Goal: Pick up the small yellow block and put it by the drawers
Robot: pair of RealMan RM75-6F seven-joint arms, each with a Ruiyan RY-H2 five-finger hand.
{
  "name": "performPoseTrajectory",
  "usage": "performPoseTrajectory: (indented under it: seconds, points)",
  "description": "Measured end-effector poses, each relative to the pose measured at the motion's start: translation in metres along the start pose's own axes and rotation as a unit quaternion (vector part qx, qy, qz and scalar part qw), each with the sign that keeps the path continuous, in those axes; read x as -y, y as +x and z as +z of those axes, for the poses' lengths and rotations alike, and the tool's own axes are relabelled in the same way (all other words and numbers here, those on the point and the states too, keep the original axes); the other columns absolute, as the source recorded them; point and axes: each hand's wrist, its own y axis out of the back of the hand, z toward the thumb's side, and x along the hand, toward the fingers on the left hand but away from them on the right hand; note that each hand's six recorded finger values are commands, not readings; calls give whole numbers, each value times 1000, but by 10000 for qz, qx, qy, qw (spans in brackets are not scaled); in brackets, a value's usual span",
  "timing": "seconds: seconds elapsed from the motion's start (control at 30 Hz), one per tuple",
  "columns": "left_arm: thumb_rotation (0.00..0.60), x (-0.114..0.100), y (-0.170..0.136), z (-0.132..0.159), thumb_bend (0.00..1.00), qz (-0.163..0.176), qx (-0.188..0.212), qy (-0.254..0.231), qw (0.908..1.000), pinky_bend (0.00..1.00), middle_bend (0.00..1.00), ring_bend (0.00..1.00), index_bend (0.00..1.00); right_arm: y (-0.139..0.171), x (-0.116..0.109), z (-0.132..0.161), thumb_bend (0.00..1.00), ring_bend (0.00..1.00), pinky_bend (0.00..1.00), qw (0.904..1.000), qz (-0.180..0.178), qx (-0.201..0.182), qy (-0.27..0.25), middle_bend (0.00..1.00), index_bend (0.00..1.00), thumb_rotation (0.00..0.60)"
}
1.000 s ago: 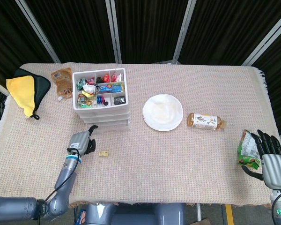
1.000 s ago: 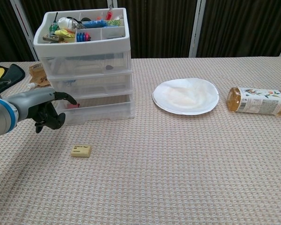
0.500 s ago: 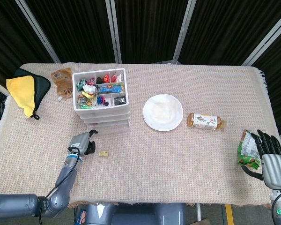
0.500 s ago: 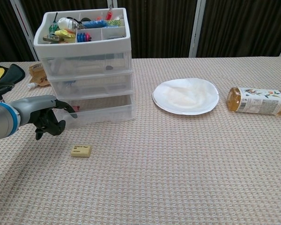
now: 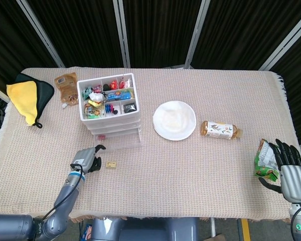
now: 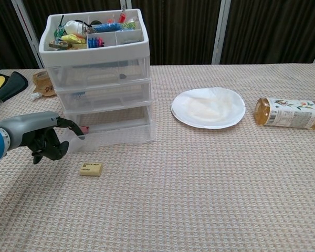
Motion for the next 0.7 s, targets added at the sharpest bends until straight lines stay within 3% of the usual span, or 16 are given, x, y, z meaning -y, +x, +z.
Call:
performPoseTrajectory:
  seconds: [0.13, 0.33, 0.47, 0.7]
  points:
    - [600, 0, -1, -1, 706, -4, 23, 14, 10000, 664, 968, 864, 196, 0, 0, 0, 34, 0, 0, 10000, 3, -2, 0, 0, 87, 600]
    - [600, -5, -2, 4, 406, 169, 213, 62, 9996, 659, 955, 857, 158, 0, 0, 0, 35, 0, 0, 10000, 6, 13, 4, 0, 86, 600]
    - [600, -11, -6, 12, 320, 388, 479, 184, 9979, 649, 941, 842, 159, 0, 0, 0, 35, 0, 0, 10000, 5, 14, 2, 0, 86, 600]
    - [600, -21, -23, 26, 238, 876, 1134, 661, 9875, 686, 992, 891, 312, 0, 1, -1, 36, 0, 0, 10000, 17, 35, -10, 0, 87, 600]
